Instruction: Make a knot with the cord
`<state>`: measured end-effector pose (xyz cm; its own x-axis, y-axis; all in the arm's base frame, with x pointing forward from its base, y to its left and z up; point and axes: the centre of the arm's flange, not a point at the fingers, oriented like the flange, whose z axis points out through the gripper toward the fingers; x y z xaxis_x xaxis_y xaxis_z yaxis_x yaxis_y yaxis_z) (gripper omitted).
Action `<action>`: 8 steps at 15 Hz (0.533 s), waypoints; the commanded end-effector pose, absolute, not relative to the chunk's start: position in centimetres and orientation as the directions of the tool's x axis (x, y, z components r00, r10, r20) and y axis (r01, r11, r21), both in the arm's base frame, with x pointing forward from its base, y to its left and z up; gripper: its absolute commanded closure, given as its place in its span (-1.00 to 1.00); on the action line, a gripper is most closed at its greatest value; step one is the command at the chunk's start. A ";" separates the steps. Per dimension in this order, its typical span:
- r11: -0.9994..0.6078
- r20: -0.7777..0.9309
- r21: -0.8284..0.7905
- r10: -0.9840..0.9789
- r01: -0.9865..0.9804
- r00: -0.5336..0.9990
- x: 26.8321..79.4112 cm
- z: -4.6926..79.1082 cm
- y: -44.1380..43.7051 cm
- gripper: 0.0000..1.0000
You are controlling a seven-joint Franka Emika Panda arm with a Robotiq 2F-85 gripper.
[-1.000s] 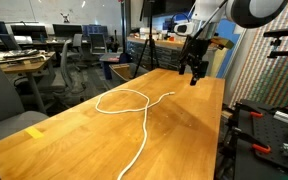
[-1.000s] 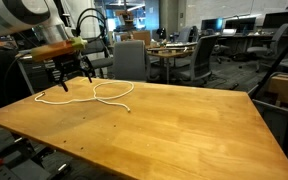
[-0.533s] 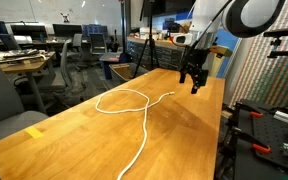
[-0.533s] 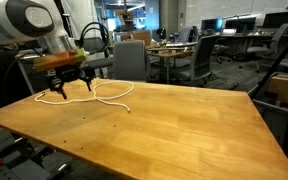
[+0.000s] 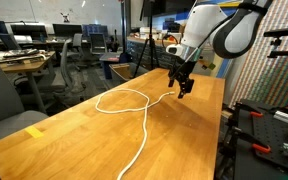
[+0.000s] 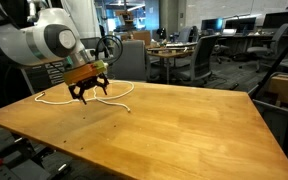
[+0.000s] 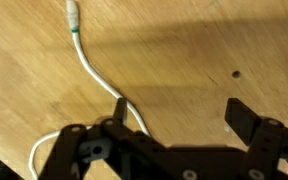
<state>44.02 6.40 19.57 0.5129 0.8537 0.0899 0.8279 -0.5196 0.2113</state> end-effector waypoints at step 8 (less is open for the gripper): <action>-0.493 -0.004 0.273 0.858 0.826 0.513 48.6 15.1 2.3 -1.00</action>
<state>46.41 3.11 17.63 0.5124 0.8583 0.0286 0.8279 -0.5025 0.2492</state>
